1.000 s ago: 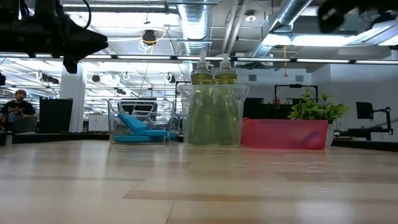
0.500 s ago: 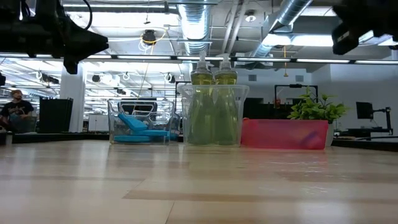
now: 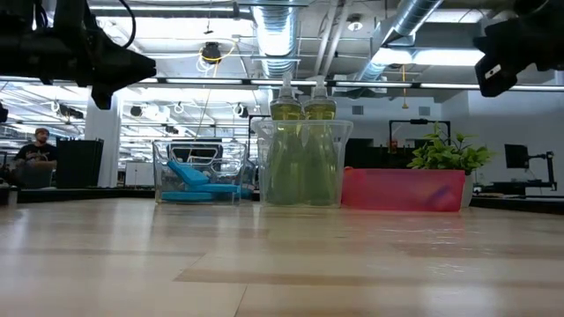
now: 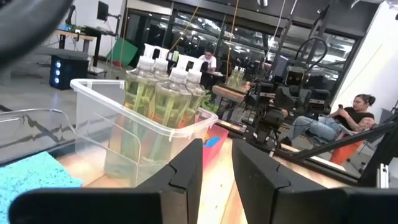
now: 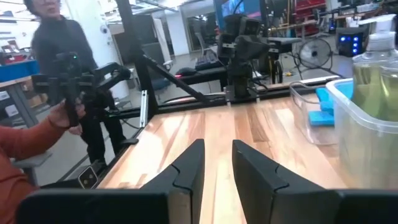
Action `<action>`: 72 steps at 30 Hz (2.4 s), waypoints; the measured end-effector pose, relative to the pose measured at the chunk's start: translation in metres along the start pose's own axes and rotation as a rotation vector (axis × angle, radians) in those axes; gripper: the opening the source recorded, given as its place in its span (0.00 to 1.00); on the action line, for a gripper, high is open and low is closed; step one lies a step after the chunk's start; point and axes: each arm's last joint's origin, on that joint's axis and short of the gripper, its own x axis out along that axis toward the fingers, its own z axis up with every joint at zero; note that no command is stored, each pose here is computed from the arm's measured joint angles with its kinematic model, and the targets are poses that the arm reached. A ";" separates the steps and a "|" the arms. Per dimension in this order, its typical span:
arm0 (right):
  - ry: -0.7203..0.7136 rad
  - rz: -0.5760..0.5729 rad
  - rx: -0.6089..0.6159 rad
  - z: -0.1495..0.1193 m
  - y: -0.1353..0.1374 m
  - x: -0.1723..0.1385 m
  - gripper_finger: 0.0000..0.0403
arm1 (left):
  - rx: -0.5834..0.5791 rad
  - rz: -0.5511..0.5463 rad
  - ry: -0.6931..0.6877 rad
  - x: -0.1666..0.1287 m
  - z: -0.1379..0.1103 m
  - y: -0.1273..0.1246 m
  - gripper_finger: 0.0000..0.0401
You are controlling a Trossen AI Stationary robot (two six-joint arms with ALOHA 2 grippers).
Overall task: Pick & Place Kitchen Sink Supplies
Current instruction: Return to Home Position
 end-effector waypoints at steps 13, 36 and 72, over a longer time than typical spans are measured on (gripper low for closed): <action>0.005 0.005 -0.001 0.000 0.000 0.000 0.19 | 0.024 0.013 0.062 0.004 -0.006 0.000 0.22; 0.005 0.005 -0.001 0.000 0.000 0.000 0.19 | 0.049 0.027 0.125 0.008 -0.013 -0.001 0.22; 0.005 0.006 -0.001 0.000 0.000 0.000 0.19 | 0.047 0.025 0.119 0.008 -0.012 -0.001 0.22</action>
